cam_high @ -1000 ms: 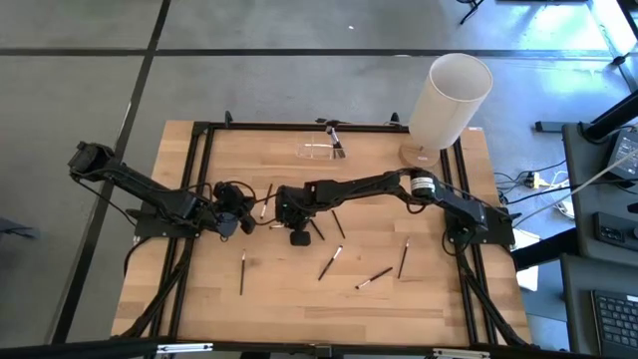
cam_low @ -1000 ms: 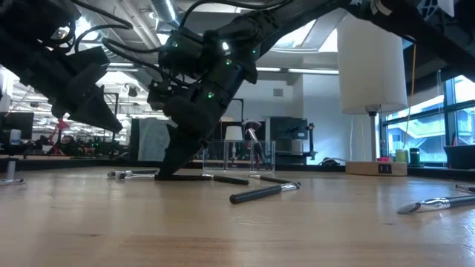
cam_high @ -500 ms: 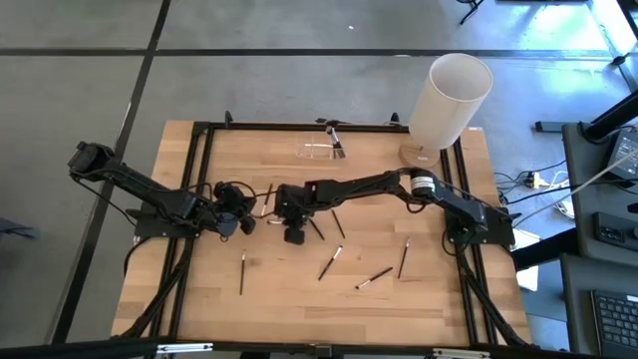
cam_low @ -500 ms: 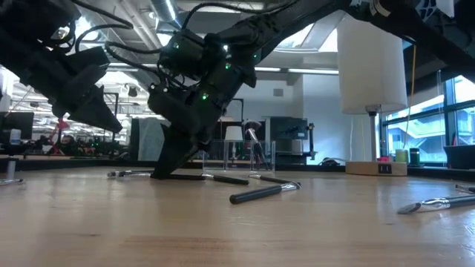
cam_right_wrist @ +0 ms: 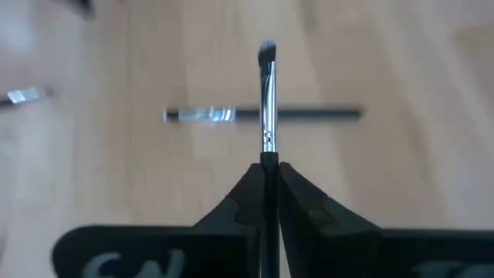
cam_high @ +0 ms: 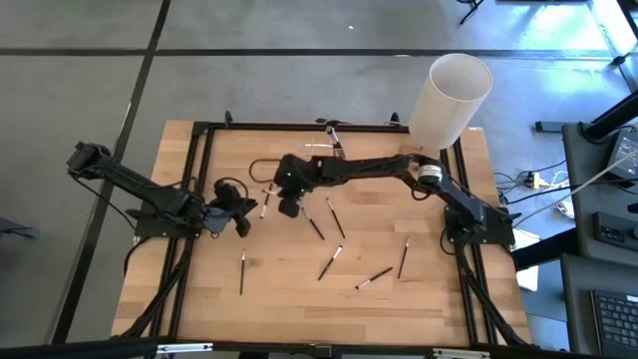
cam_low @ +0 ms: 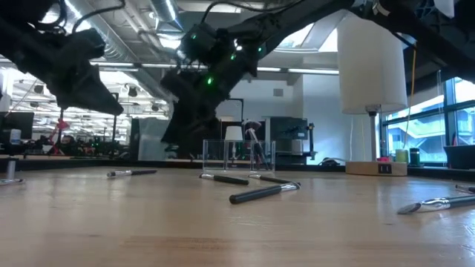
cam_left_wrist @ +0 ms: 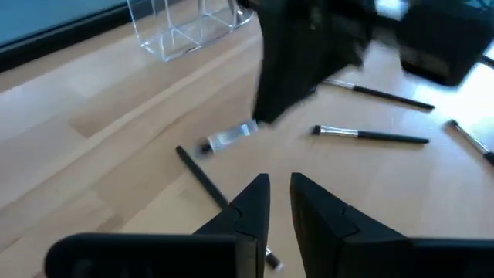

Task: Put items in baskets/containers
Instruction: Put the black eyeshadow brush into the transparent organizer

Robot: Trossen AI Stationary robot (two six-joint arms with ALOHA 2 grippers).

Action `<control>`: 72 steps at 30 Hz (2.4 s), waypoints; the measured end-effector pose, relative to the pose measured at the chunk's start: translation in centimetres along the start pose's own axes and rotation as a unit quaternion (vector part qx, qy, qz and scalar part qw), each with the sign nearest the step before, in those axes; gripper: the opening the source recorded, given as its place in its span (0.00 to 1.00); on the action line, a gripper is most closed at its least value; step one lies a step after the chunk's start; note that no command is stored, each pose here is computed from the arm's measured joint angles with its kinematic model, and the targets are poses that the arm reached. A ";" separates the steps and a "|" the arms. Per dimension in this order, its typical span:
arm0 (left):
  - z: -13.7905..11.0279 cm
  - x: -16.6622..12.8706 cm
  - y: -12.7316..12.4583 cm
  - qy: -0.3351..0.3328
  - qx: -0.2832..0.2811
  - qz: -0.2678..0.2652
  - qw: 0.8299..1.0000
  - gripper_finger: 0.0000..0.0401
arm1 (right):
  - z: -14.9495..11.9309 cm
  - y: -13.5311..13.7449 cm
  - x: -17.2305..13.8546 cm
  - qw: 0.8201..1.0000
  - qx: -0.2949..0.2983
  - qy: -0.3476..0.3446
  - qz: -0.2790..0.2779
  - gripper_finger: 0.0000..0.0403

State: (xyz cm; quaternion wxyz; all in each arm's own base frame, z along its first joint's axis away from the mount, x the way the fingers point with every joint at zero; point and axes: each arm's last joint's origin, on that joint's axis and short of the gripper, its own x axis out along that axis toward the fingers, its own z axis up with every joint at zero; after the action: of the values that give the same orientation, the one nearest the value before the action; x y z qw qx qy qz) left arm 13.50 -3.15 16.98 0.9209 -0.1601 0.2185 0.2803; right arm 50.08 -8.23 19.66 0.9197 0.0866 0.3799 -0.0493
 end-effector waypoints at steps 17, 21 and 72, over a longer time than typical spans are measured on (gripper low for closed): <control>-1.2 -1.7 0.2 0.002 0.013 -0.009 1.000 0.12 | 2.4 -4.3 -10.8 0.967 0.021 -0.246 -0.070 0.08; -1.3 -1.9 0.3 -0.009 0.015 0.001 1.000 0.12 | -0.8 -5.8 -11.2 0.927 0.049 -0.348 -0.132 0.09; -0.6 -1.9 0.0 -0.068 0.048 0.024 0.996 0.12 | -6.2 -5.8 -6.9 0.961 0.031 -0.200 -0.187 0.23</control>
State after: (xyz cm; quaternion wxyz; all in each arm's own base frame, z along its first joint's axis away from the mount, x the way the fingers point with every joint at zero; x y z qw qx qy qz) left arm 11.90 -4.27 17.40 0.9334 -0.0912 0.1724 0.3013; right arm 40.01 -12.52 19.47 0.9481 0.0310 0.1955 -0.2487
